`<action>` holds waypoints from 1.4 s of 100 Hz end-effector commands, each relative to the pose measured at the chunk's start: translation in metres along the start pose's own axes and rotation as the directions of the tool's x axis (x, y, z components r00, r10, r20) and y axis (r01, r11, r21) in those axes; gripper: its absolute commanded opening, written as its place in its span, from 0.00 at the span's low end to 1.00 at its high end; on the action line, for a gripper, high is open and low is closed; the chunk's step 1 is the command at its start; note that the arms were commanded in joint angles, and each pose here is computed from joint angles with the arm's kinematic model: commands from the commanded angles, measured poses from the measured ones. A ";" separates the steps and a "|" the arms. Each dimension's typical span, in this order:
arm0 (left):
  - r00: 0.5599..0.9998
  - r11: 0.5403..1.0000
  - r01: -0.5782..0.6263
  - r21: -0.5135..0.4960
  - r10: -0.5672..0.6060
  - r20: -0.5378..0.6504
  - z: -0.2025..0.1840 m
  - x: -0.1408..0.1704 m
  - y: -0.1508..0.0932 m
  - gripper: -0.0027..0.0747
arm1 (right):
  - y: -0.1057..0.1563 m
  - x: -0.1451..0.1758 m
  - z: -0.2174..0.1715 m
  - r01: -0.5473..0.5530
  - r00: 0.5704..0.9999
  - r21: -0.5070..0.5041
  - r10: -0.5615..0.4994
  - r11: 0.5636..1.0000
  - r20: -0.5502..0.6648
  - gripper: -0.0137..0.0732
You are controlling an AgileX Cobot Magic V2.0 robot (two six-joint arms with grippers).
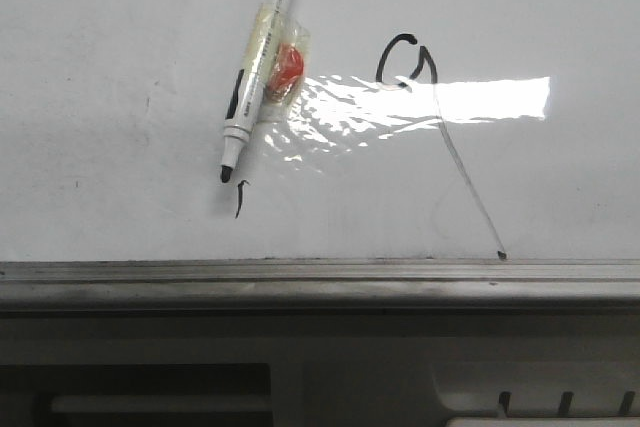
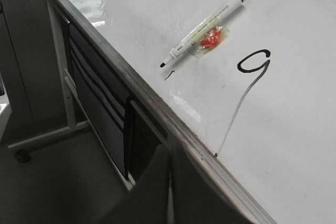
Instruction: Write number 9 on whiteboard
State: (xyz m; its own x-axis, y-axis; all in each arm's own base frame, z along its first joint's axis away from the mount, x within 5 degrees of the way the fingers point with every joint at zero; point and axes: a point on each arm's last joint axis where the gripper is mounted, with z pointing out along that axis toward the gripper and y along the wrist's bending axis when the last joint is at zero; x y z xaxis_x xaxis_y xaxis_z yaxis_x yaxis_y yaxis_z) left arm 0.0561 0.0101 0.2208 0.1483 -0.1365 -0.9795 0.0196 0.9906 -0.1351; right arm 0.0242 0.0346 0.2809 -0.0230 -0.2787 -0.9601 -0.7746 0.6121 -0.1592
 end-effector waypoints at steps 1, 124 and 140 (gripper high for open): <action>0.998 1.000 -0.002 0.002 0.002 0.061 -0.001 -0.012 0.000 0.01 | -0.003 -0.013 -0.002 0.002 0.997 0.032 -0.005 0.999 0.083 0.08; 1.000 0.957 -0.013 0.291 0.012 0.005 -0.005 0.007 -0.026 0.01 | -0.003 -0.013 -0.002 0.002 0.997 0.032 -0.005 0.999 0.083 0.08; 0.991 0.962 -0.066 0.266 0.095 -0.099 -0.005 0.025 -0.022 0.01 | -0.003 -0.013 -0.002 0.002 0.997 0.032 -0.005 0.999 0.083 0.08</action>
State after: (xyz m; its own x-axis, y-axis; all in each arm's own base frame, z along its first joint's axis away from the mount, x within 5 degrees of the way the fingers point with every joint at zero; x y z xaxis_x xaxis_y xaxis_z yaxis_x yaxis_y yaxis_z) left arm 0.0539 -0.0154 0.2101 0.0605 -0.0507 -0.9969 0.2789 0.9598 -0.0319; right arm 0.0242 0.0346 0.2809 -0.0216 -0.2799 -0.9598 -0.7746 0.6116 -0.1609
